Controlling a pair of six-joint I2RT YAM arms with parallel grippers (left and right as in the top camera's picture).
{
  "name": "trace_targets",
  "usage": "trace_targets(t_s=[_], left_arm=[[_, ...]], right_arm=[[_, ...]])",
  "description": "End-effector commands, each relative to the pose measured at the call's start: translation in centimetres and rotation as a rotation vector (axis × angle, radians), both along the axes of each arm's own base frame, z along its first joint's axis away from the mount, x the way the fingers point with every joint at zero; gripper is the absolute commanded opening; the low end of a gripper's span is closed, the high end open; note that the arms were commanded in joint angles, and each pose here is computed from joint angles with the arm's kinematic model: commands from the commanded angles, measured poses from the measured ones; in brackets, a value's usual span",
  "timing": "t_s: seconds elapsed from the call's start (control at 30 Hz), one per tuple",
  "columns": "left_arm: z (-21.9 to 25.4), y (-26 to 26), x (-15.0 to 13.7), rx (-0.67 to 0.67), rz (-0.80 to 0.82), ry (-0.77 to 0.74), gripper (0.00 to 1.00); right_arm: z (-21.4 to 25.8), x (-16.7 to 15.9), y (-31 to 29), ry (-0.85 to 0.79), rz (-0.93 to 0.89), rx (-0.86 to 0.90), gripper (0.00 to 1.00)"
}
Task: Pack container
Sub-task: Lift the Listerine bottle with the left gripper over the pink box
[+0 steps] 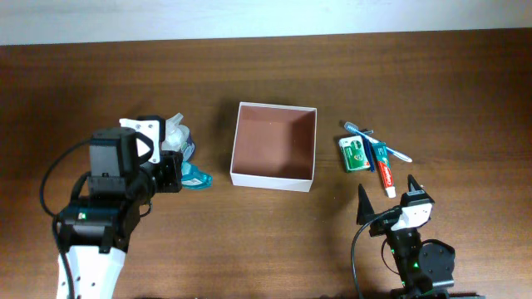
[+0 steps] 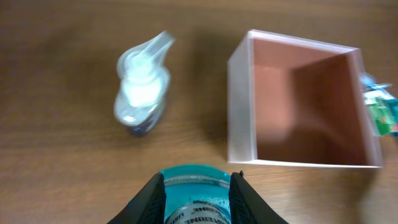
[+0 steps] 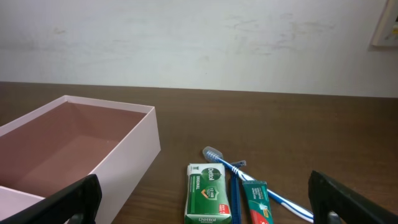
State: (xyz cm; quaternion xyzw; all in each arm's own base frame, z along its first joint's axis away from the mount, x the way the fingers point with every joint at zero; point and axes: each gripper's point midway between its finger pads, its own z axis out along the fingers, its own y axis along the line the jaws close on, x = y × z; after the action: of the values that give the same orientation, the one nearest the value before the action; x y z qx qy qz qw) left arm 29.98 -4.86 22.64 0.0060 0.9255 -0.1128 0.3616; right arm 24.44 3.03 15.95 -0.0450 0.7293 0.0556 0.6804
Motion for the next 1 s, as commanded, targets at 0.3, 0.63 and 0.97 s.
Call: trace_targets(t_s=[0.3, 0.63, 0.97], left_arm=[[7.6, -8.1, 0.8, -0.123, -0.277, -0.318, 0.19], [8.8, -12.9, 4.9, -0.074, -0.282, -0.334, 0.13], [3.7, -15.4, 9.1, 0.12, -0.192, -0.227, 0.12]], right_arm=[[-0.2, 0.0, -0.2, 0.002, -0.006, 0.0, 0.99], [-0.2, 0.0, -0.2, 0.002, -0.006, 0.0, 0.99], [-0.2, 0.0, -0.2, 0.002, -0.006, 0.0, 0.99]])
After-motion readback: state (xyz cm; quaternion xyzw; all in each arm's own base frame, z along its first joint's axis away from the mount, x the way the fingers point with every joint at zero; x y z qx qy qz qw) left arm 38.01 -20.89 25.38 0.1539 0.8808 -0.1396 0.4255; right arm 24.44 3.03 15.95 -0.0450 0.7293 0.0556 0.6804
